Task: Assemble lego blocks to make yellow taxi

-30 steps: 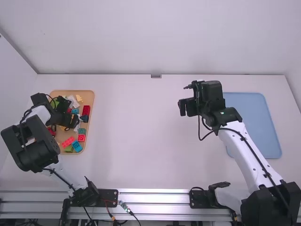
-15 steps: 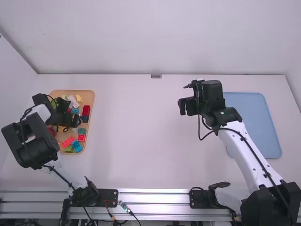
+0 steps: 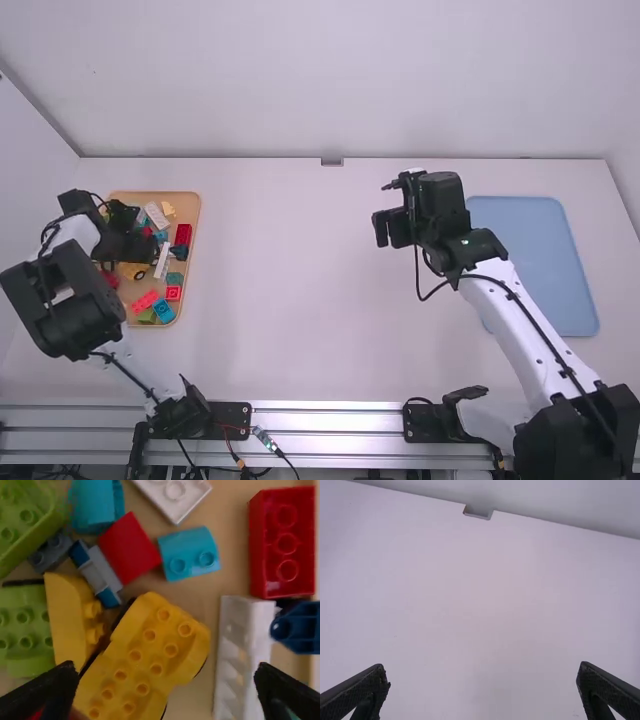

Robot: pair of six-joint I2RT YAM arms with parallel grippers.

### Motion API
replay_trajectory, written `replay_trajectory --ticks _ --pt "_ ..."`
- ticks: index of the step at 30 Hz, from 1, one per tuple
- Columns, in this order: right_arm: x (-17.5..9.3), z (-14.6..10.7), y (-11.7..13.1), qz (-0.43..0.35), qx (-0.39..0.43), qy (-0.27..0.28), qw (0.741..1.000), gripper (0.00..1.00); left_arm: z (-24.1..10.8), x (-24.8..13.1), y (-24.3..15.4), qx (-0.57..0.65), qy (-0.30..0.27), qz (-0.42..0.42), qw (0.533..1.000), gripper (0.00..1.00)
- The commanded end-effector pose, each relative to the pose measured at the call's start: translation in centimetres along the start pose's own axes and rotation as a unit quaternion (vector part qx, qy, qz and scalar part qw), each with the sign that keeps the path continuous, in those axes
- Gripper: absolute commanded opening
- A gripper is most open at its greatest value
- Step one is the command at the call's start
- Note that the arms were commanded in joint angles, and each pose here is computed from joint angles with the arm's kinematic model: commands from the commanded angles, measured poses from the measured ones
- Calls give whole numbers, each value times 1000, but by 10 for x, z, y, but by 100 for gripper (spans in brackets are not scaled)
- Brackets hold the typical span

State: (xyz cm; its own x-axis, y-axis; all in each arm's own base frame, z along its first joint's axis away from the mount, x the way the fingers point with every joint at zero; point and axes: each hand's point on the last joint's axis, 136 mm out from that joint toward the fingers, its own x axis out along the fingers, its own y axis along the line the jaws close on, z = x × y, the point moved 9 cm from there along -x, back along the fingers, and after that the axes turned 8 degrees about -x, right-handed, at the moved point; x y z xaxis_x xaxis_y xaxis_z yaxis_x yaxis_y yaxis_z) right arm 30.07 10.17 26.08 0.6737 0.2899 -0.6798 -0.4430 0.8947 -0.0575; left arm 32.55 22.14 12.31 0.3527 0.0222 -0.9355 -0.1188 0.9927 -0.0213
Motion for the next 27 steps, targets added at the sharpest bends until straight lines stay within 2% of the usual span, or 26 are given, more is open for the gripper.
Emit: replay_trajectory --ticks 1,7,12,18,22,27 --pt "-5 12 -2 -8 0 -18 1000 99 -6 0 12 -17 17 20 1000 85" --pt "-5 14 -3 -9 -1 -26 1000 99 -15 0 17 -29 13 -3 999 86" --pt "-5 14 -3 -9 -1 -24 1000 99 -26 9 10 10 23 -17 1000 86" --pt "-5 14 -2 -9 -1 -24 1000 99 -33 21 10 5 16 1 1000 90" --pt "-5 14 -2 -9 -1 -24 1000 99 -39 25 7 21 21 -2 1000 87" --pt "-5 14 -2 -9 -1 -24 1000 99 -39 26 8 21 19 -1 1000 89"
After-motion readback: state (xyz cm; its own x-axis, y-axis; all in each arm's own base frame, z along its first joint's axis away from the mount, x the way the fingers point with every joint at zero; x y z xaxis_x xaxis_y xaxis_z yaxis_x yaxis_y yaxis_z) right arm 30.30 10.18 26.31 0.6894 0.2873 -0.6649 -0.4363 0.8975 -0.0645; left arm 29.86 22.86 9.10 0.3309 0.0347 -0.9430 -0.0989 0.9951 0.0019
